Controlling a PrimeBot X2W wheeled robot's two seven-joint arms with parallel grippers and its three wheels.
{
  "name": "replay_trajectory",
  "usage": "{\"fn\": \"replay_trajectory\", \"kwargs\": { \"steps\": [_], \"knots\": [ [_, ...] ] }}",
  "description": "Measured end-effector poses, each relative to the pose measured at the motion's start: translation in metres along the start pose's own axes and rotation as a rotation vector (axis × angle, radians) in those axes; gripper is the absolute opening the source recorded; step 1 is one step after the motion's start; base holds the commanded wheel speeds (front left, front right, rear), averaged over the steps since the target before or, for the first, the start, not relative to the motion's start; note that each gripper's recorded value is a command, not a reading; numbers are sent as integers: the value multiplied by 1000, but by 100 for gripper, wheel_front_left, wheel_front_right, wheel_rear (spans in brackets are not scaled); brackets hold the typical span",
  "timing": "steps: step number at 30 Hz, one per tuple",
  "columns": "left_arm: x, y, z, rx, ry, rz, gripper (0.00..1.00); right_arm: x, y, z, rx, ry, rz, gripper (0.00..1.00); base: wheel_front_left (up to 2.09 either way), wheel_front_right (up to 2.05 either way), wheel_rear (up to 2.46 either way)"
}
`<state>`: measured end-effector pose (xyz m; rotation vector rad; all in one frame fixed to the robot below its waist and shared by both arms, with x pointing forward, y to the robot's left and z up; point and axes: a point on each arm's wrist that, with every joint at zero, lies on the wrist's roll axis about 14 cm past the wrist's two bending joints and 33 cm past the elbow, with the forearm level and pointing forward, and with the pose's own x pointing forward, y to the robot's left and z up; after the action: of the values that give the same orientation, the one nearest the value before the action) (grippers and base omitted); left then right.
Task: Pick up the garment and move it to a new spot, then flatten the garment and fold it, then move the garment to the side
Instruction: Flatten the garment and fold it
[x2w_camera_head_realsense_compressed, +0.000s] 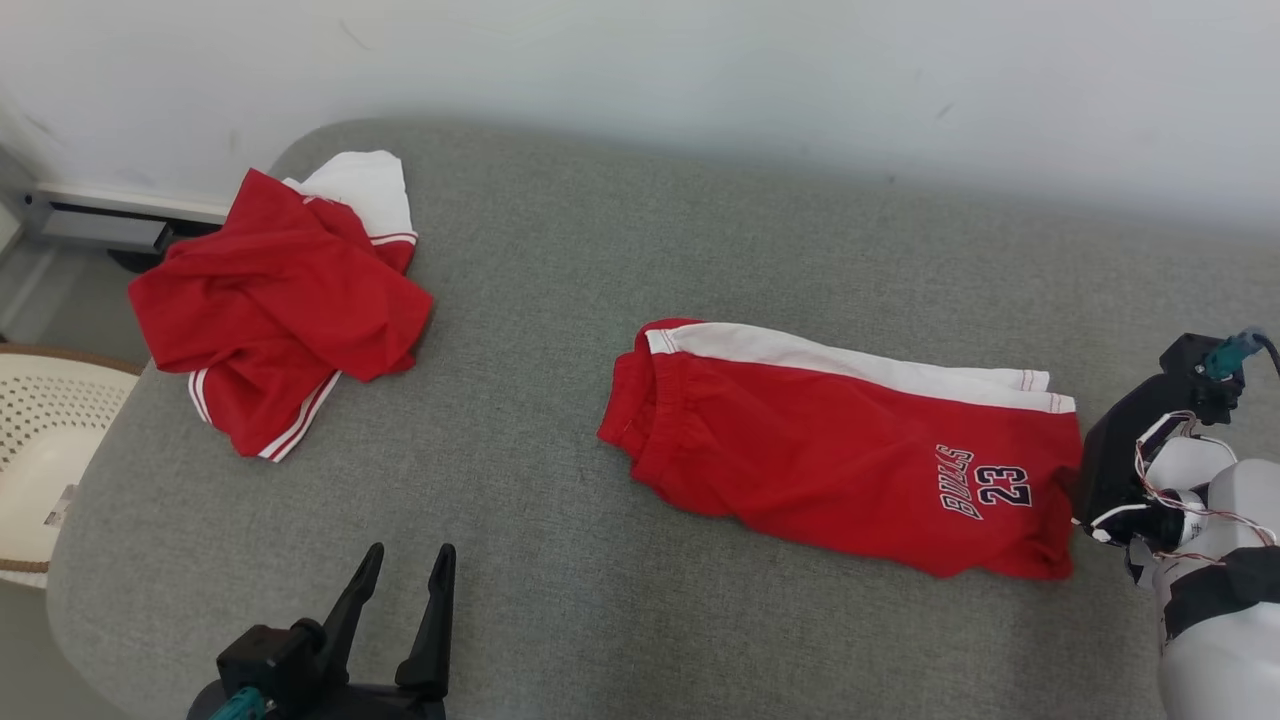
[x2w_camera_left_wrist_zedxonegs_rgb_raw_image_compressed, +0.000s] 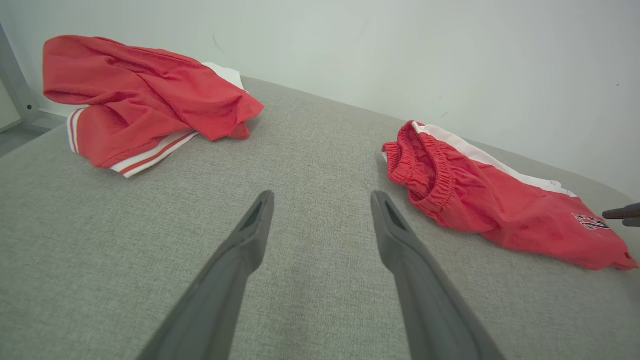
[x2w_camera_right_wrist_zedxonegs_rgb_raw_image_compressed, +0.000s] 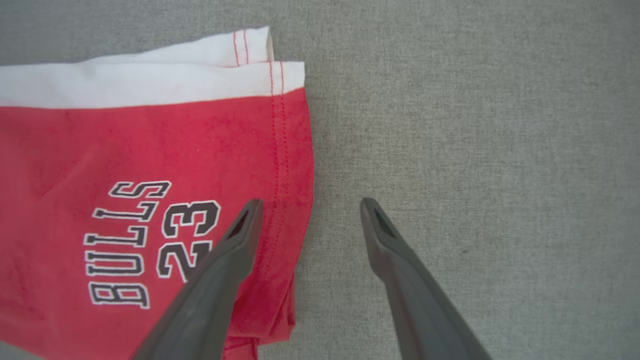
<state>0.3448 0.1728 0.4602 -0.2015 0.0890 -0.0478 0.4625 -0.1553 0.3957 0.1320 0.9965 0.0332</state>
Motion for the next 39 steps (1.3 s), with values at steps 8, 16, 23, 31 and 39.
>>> {"fn": "replay_trajectory", "kwargs": {
  "steps": [8,16,23,31,39],
  "knots": [
    [2,10,-7,-4,23,33,100,23,5,-8,12,97,-10,100,0,0,0],
    [-1,18,-11,-1,37,60,100,38,31,-8,-10,152,39,100,0,0,0],
    [-3,18,-9,-4,28,60,100,38,52,-11,-42,163,86,0,0,0,0],
    [-3,19,-6,-1,17,63,100,33,42,-1,-14,110,62,0,0,0,0],
    [1,13,-4,4,10,43,100,23,0,-2,62,87,-30,0,0,0,0]
  ]
}}
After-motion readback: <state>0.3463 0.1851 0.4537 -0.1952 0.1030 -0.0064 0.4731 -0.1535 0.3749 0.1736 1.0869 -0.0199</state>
